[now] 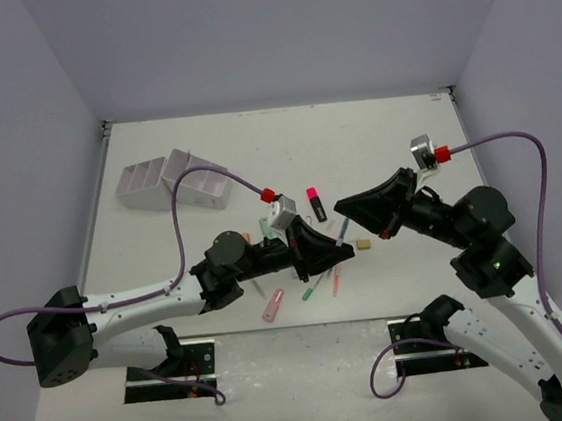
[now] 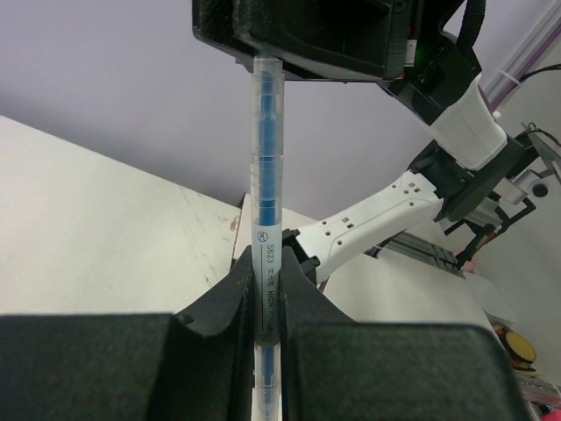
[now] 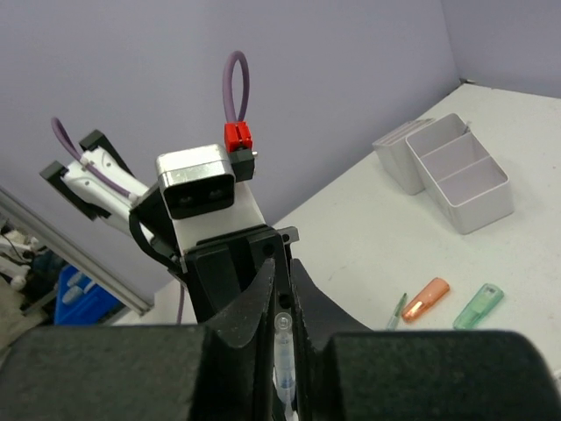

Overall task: Sort the stationery into containers
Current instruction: Close the pen cap on the pen.

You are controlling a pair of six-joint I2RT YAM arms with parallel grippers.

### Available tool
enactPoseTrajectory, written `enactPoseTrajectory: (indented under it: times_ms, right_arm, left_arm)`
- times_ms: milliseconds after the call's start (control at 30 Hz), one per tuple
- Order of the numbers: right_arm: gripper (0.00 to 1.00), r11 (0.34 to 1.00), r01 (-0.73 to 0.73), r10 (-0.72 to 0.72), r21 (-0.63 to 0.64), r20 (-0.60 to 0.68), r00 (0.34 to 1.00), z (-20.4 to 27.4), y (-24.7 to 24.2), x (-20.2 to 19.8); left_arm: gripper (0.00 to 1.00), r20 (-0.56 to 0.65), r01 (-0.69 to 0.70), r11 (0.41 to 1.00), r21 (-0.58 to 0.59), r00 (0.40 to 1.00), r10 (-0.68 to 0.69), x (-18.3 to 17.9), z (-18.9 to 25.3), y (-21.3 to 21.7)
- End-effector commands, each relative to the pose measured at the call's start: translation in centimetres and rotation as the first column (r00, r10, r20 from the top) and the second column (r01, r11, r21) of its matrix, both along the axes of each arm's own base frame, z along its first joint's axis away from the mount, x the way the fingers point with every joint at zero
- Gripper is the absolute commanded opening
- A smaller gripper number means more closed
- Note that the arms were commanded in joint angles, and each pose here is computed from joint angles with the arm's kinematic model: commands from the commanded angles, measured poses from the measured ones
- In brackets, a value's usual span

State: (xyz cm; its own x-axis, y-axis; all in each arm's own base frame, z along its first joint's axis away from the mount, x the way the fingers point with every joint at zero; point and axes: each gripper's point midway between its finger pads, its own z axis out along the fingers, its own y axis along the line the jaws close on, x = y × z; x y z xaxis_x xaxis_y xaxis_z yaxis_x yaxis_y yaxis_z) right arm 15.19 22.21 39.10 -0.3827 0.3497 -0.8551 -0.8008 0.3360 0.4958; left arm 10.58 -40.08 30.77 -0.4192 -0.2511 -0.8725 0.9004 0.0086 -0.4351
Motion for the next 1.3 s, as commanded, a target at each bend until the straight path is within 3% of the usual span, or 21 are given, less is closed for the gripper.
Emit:
enactPoseTrajectory:
  times_ms: [0, 467, 867, 967, 1133, 1267]
  right_arm:
    - [0.00, 1.000, -0.030, 0.030, -0.003, 0.005, 1.000, -0.9, 0.3, -0.4]
    - [0.00, 0.994, -0.107, 0.105, -0.010, -0.115, 0.988, -7.4, 1.8, -0.3]
    - [0.00, 0.990, -0.110, 0.090, -0.090, -0.195, 0.977, -13.1, 1.9, -0.2]
    - [0.00, 0.989, -0.121, 0.100, -0.090, -0.203, 0.974, -13.2, 2.0, -0.4]
    - [0.00, 0.991, -0.128, 0.121, -0.045, -0.136, 0.983, -8.0, 1.8, -1.0]
    - [0.00, 0.983, -0.185, 0.183, -0.004, -0.130, 0.974, -5.5, 2.6, -1.6]
  left_arm:
    - [0.00, 0.054, -0.029, 0.999, -0.046, 0.998, 0.031, 0.3, 2.6, 0.4]
    - [0.00, 0.138, -0.194, 0.974, -0.118, 0.968, 0.210, 4.0, 10.1, 1.7]
    - [0.00, 0.184, -0.196, 0.961, -0.196, 0.955, 0.232, 4.7, 15.0, 3.1]
    - [0.00, 0.205, -0.206, 0.963, -0.174, 0.949, 0.240, 5.1, 14.7, 2.9]
    - [0.00, 0.213, -0.229, 0.973, -0.023, 0.950, 0.229, 6.5, 9.6, 1.1]
    - [0.00, 0.185, -0.237, 0.971, 0.018, 0.956, 0.230, 7.3, 7.5, 0.4]
